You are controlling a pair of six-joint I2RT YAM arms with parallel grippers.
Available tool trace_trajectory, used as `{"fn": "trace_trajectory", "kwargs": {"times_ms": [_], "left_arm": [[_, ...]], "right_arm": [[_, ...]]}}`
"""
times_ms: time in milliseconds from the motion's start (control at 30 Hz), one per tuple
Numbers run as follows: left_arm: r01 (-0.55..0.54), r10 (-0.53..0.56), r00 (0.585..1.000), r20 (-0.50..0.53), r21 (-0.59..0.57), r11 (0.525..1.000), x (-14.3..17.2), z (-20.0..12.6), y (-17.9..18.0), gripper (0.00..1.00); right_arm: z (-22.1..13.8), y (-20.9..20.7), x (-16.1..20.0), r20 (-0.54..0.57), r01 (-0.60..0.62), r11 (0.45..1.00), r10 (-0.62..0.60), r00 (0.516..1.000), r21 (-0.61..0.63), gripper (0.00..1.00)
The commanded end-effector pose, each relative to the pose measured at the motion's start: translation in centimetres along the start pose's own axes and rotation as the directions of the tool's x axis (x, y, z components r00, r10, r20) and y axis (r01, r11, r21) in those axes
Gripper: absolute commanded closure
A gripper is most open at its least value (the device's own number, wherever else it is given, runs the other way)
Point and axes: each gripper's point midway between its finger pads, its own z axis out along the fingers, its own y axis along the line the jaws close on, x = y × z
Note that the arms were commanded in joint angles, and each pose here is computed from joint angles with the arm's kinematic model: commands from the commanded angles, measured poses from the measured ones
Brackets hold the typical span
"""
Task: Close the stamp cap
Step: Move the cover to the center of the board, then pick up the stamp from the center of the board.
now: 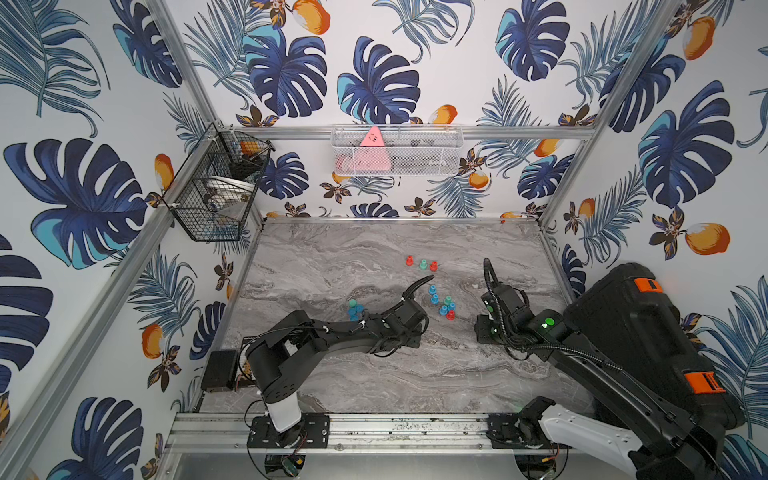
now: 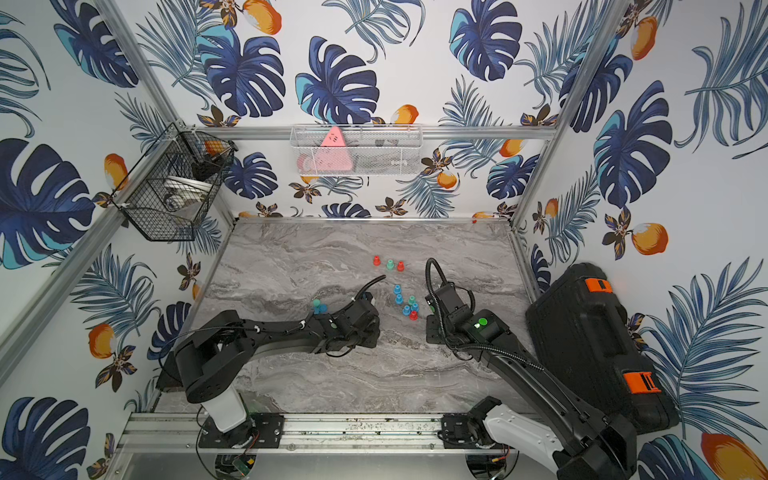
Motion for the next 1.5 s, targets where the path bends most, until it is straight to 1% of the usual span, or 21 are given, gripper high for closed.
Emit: {"fn": "trace_trajectory", "kwargs": {"times_ms": [0,67,167,267,367,433,500,633,767,967,1067,1133,1333,1467], "left_arm": [[-0.034,0.034,0.999,0.015,-0.033,0.999,-1.0,-1.7,0.0,0.51],[-0.038,0.039,0.999,0.035,-0.026,0.999,-1.7,-3.1,-0.7,0.51],[-0.054,0.054,0.996,0.076,-0.007,0.999,-2.5,-6.1,-1.9,0.51],[-0.075,0.073,0.99,0.121,0.006,0.997,-2.6,-10.1,-2.8,0.51],[-0.085,0.079,0.982,0.172,0.026,0.996,-2.0,-14.6,-3.0,0.5],[-0.075,0.066,0.976,0.209,0.038,0.996,-1.4,-17.4,-2.4,0.5],[-0.06,0.048,0.971,0.234,0.046,0.997,-0.7,-19.3,-1.4,0.5],[-0.03,0.013,0.964,0.266,0.057,0.998,0.2,-21.8,0.7,0.5],[-0.008,-0.014,0.961,0.277,0.076,0.997,0.8,-22.4,1.6,0.5],[-0.005,-0.014,0.963,0.27,0.069,0.998,2.0,-22.2,2.6,0.51],[-0.006,-0.016,0.963,0.269,0.078,0.997,2.4,-21.9,2.9,0.51],[-0.02,0.0,0.962,0.272,0.071,0.997,2.6,-21.7,3.0,0.5],[-0.085,0.084,0.954,0.289,-0.011,0.996,1.9,-21.1,3.3,0.5],[-0.113,0.118,0.951,0.287,-0.033,0.993,2.0,-19.8,2.9,0.5]], "right_arm": [[-0.3,0.3,-0.5,0.031,-0.01,1.0,0.011,0.999,-0.024,0.54],[-0.4,0.4,-0.6,0.041,-0.011,1.0,0.012,0.999,-0.029,0.54],[-0.1,0.4,-0.7,0.039,-0.004,1.0,0.005,0.999,-0.023,0.54],[0.3,0.9,-0.6,0.009,0.012,0.999,-0.011,1.0,-0.041,0.54],[0.6,1.0,-0.4,-0.005,0.012,0.999,-0.013,1.0,-0.038,0.54],[0.5,1.1,-0.5,0.003,0.011,0.999,-0.01,1.0,-0.053,0.54],[0.5,1.3,-0.5,0.004,0.01,0.998,-0.01,1.0,-0.067,0.54],[1.3,1.5,-0.1,-0.035,0.015,0.998,-0.017,0.999,-0.066,0.54],[1.8,1.8,0.2,-0.066,0.023,0.997,-0.028,0.997,-0.07,0.54],[1.0,1.3,-0.3,-0.015,0.009,0.998,-0.01,1.0,-0.063,0.54],[0.9,1.2,-0.4,-0.01,0.007,0.998,-0.008,1.0,-0.059,0.54],[1.0,1.1,-0.3,-0.015,0.01,0.999,-0.011,1.0,-0.049,0.54],[1.3,0.7,-0.4,-0.027,0.02,1.0,-0.02,0.999,-0.012,0.54],[1.4,0.6,-0.2,-0.03,0.011,1.0,-0.012,0.999,-0.01,0.54]]}}
